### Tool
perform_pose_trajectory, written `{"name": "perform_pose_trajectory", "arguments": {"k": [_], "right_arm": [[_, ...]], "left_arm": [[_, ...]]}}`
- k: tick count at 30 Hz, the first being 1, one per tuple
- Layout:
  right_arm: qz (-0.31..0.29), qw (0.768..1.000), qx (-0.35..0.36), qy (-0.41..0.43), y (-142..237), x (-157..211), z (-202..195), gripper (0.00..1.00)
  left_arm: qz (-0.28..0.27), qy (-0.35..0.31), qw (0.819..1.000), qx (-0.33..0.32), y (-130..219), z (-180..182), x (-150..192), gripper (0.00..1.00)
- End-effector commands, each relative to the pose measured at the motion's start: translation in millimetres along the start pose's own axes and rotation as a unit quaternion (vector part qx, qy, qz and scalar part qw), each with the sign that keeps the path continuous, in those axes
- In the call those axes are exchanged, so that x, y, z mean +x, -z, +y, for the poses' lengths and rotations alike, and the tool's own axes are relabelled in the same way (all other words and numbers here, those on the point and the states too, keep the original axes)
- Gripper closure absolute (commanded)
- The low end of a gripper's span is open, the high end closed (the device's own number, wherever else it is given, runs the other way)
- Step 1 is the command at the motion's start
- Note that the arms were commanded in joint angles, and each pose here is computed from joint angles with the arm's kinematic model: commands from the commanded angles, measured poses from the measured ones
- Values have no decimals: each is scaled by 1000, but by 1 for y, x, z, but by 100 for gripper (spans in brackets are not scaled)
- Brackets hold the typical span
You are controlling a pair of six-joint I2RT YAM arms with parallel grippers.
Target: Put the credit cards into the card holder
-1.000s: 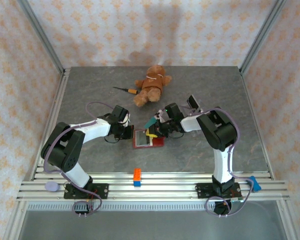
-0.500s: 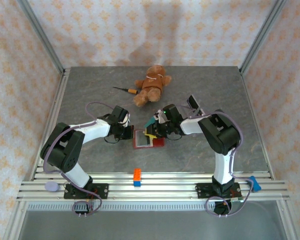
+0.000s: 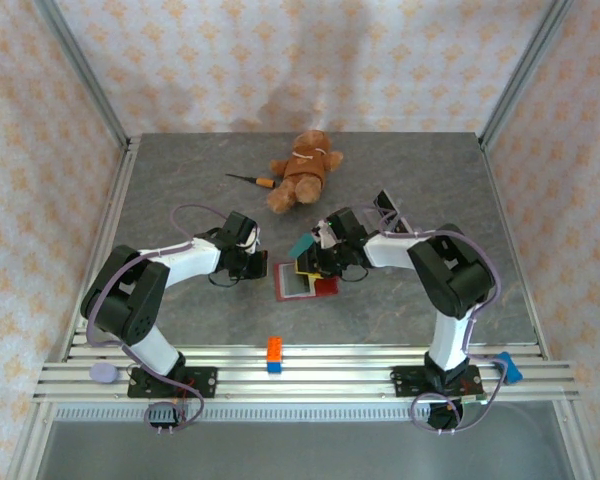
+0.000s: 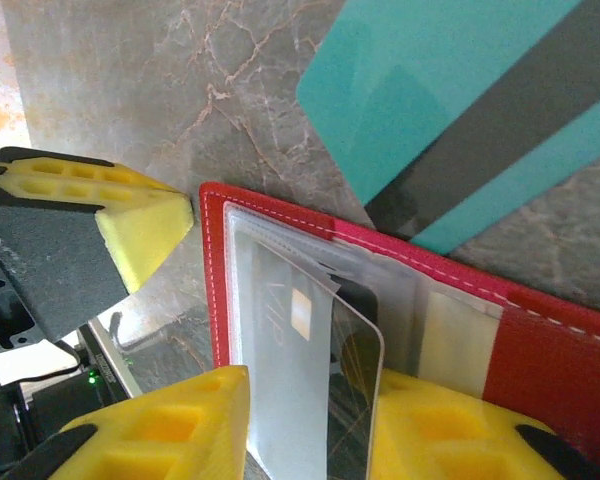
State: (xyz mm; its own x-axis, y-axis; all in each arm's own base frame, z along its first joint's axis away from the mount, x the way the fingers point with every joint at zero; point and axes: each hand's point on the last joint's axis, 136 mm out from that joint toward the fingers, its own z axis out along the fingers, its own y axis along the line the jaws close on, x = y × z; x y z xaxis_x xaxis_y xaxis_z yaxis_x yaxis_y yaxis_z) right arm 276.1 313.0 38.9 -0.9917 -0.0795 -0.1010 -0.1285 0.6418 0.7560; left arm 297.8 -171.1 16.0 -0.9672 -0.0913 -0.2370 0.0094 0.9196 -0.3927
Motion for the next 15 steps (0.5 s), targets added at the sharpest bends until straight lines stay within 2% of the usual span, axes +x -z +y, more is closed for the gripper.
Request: {"name": "perform_pose_trajectory", "arguments": {"k": [1,10,15], "right_arm": [[-7,999,36,5,10,7,-8,62],[-26,994,104,19,38,13,-15,61],[-20,993,115,11,38,19,-23,61]], "left_arm": [[2,-3,1000,-18,-4,9,4,100],[-5,-7,999,42,17,-19,4,100],[-10,-20,997,69,28,-44,10,100]]}}
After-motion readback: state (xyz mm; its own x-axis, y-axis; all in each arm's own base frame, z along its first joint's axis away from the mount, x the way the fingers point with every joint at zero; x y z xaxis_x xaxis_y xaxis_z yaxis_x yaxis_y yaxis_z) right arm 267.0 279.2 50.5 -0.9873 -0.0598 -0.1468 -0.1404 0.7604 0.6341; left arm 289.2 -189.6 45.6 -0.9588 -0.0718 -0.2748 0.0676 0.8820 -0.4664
